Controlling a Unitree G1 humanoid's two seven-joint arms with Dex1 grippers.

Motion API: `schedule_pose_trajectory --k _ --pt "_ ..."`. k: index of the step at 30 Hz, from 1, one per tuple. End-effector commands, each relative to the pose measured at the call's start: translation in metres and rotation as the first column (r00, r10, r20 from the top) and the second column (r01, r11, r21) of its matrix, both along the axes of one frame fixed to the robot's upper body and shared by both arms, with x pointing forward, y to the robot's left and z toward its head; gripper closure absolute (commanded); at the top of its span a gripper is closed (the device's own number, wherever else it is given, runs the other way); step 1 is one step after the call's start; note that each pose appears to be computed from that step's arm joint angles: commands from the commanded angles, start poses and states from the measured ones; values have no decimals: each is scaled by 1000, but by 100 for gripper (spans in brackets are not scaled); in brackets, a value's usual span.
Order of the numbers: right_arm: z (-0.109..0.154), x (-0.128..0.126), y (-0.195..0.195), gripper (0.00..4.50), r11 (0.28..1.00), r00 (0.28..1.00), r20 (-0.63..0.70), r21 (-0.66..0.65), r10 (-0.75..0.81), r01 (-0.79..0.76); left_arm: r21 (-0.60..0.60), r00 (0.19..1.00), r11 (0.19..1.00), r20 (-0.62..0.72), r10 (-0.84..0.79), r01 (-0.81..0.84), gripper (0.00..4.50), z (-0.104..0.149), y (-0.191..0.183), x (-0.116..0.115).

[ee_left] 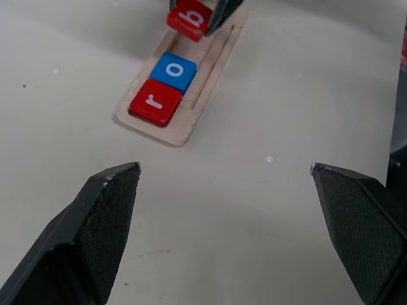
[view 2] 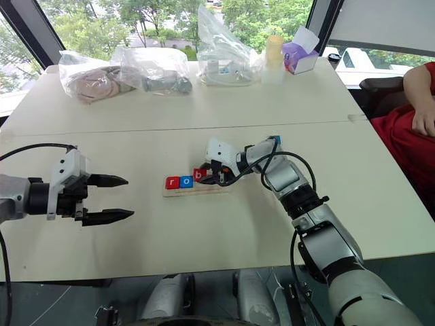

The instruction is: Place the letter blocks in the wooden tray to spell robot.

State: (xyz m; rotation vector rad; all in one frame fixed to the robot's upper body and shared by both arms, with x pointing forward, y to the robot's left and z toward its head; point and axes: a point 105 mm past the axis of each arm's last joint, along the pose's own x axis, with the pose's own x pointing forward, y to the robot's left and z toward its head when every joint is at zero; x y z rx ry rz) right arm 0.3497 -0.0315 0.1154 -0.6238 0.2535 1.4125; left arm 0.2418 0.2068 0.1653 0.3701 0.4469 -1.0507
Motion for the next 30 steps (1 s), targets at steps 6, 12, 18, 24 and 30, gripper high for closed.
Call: schedule_pose_trajectory --k 6,12,18,24,30 --pt "4 -2 9 336 998 998 33 -13 59 -58 22 998 1000 56 12 -13 0 8 2 2" --pt "3 -1 11 336 998 998 29 -11 55 -55 29 999 1000 53 8 -10 0 5 2 3" --pt "3 1 12 336 999 998 31 -12 52 -52 25 998 1000 57 15 -16 0 2 1 6" --pt "2 4 13 336 999 998 38 -17 44 -44 23 998 1000 60 15 -17 0 1 -1 6" --pt "2 6 15 286 999 998 37 -16 48 -47 19 998 1000 63 15 -16 0 0 -3 7"
